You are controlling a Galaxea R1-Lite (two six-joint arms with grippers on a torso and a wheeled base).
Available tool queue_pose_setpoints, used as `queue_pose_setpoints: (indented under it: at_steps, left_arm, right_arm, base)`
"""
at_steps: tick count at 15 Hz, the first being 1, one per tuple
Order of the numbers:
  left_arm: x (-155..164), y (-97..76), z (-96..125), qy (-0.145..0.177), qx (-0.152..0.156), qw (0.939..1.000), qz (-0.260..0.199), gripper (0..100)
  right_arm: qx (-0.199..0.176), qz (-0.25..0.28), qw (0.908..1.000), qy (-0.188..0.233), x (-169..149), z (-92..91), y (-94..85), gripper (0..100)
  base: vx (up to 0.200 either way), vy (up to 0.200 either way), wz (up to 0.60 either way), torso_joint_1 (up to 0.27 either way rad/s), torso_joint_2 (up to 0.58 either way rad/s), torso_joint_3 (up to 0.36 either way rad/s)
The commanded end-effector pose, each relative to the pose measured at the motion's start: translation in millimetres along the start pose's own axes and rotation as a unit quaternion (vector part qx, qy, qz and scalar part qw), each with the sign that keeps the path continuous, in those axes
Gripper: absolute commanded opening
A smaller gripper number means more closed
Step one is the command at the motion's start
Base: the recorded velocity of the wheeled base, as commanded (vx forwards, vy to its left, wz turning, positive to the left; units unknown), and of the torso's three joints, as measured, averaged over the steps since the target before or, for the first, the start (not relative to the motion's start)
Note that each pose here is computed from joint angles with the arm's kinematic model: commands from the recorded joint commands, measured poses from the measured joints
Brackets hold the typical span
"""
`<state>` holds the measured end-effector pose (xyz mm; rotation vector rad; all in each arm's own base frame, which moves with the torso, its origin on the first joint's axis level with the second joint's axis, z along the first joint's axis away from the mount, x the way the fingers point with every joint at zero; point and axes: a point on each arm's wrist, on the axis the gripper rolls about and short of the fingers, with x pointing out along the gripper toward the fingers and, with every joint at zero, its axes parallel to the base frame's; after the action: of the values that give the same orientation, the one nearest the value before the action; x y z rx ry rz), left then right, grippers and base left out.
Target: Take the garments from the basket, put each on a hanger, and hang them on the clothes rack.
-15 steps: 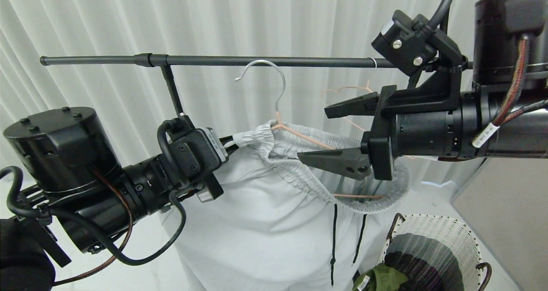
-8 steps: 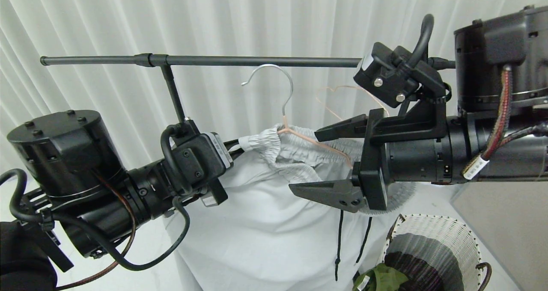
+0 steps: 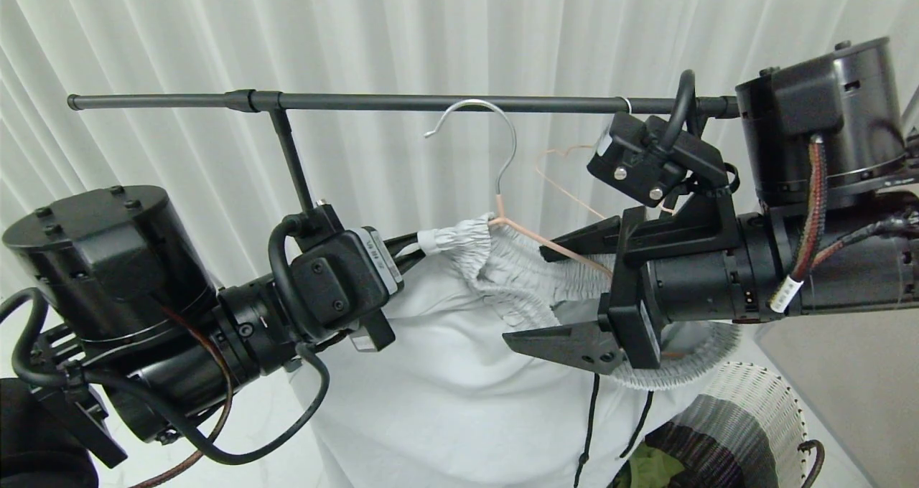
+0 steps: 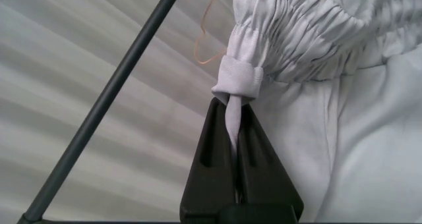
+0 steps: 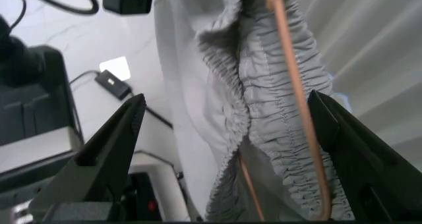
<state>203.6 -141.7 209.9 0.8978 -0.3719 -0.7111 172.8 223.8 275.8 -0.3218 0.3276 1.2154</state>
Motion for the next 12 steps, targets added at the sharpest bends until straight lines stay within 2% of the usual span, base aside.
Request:
queue_pose_setpoints:
  at_steps: [1, 5, 10, 12]
  left_arm:
    - [0.6, 0.1, 0.2, -0.001, 0.000, 1.0000, 0.001, 0]
    - [2.9, -7.8, 6.4, -0.013, 0.000, 0.9998, -0.015, 0]
    - [7.6, -9.3, 3.3, -0.005, 0.000, 0.9998, -0.017, 0]
    - [7.9, -11.5, 1.6, -0.002, 0.000, 0.9998, -0.021, 0]
  right_arm:
    - [-0.001, 0.005, 1.0000, 0.003, -0.8, 0.2, 2.5, 100]
    - [0.006, 0.013, 0.9995, 0.030, 0.3, 0.3, 4.0, 100]
    - [0.013, 0.043, 0.9981, 0.042, 7.6, -0.3, 20.4, 100]
    - [0.017, 0.045, 0.9979, 0.043, 10.3, 0.3, 21.5, 100]
  base:
    - [0.000, 0.000, 0.00, 0.000, 0.00, 0.000]
    - [0.000, 0.000, 0.00, 0.000, 0.00, 0.000]
    - [0.000, 0.000, 0.00, 0.000, 0.00, 0.000]
    - [0.000, 0.000, 0.00, 0.000, 0.00, 0.000]
